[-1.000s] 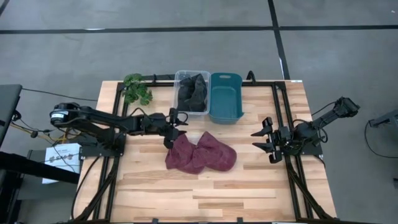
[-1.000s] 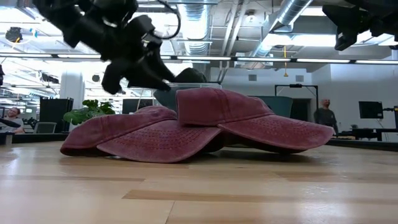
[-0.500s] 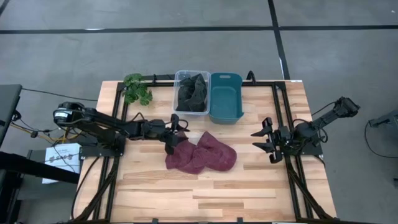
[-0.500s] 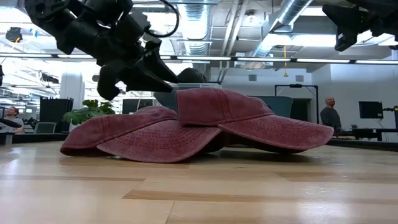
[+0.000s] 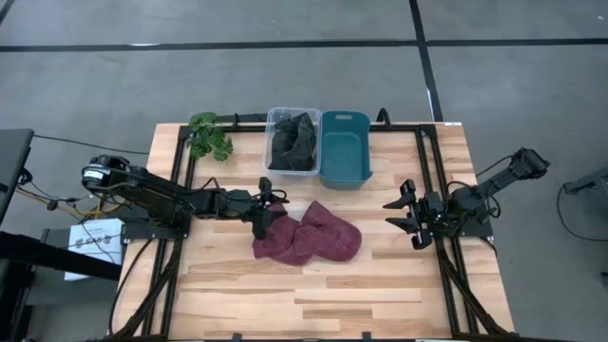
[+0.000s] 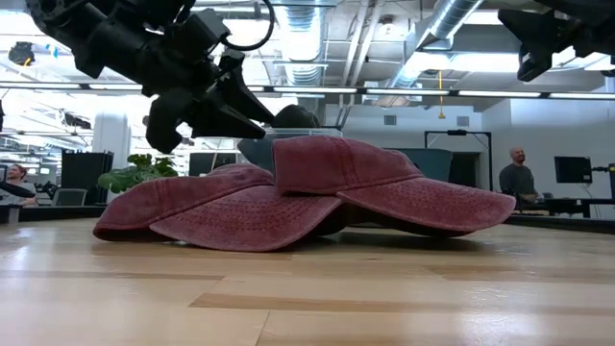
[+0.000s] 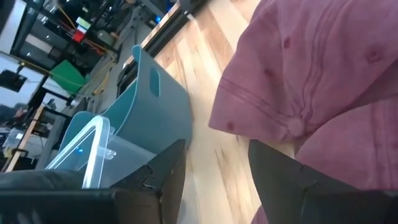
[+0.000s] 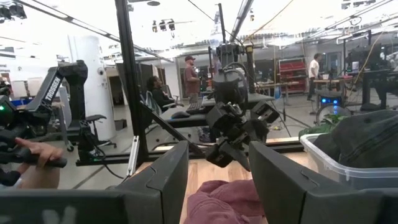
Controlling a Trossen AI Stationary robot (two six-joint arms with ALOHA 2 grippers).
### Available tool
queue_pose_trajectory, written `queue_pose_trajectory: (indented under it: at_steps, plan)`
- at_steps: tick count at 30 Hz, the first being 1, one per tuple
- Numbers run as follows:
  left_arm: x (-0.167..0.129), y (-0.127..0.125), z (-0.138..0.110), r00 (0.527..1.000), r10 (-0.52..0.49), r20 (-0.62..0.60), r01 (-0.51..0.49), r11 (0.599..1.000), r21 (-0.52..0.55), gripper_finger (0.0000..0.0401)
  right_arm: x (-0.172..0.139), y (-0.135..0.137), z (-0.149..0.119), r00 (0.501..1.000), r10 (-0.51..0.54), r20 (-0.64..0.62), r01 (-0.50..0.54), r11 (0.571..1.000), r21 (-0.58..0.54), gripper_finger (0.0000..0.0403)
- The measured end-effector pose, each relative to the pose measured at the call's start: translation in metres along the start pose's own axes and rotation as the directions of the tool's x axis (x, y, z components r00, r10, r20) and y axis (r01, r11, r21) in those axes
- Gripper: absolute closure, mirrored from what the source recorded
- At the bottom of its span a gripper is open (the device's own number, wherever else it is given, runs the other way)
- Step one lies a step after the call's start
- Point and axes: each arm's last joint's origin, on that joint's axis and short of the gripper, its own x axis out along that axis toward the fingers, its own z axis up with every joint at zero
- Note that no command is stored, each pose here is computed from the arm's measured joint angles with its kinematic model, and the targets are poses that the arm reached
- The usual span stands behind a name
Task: Pick & Place hat
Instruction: Put the red cap into the blue bin
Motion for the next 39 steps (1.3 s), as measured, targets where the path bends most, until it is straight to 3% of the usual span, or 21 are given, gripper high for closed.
queue_pose_trajectory:
  at_steps: [15, 22, 39]
  plan:
    - [0.0, -0.0007, -0.0009, 1.0, -0.007, -0.009, 0.007, 1.0, -0.023, 0.0229, 0.0, -0.0001, 0.0006, 1.0, -0.002, 0.006, 0.002, 1.0, 0.003, 0.0242]
    - [0.0, -0.0007, -0.0009, 1.0, -0.007, -0.009, 0.007, 1.0, -0.028, 0.0229, -0.0001, -0.0022, 0.0006, 0.997, -0.076, 0.004, 0.076, 0.997, 0.003, 0.0242]
    - [-0.0013, -0.0068, -0.0098, 0.999, -0.043, -0.014, 0.042, 0.998, -0.051, 0.0229, -0.0001, -0.0022, 0.0006, 0.997, -0.077, 0.004, 0.077, 0.997, -0.02, 0.0242]
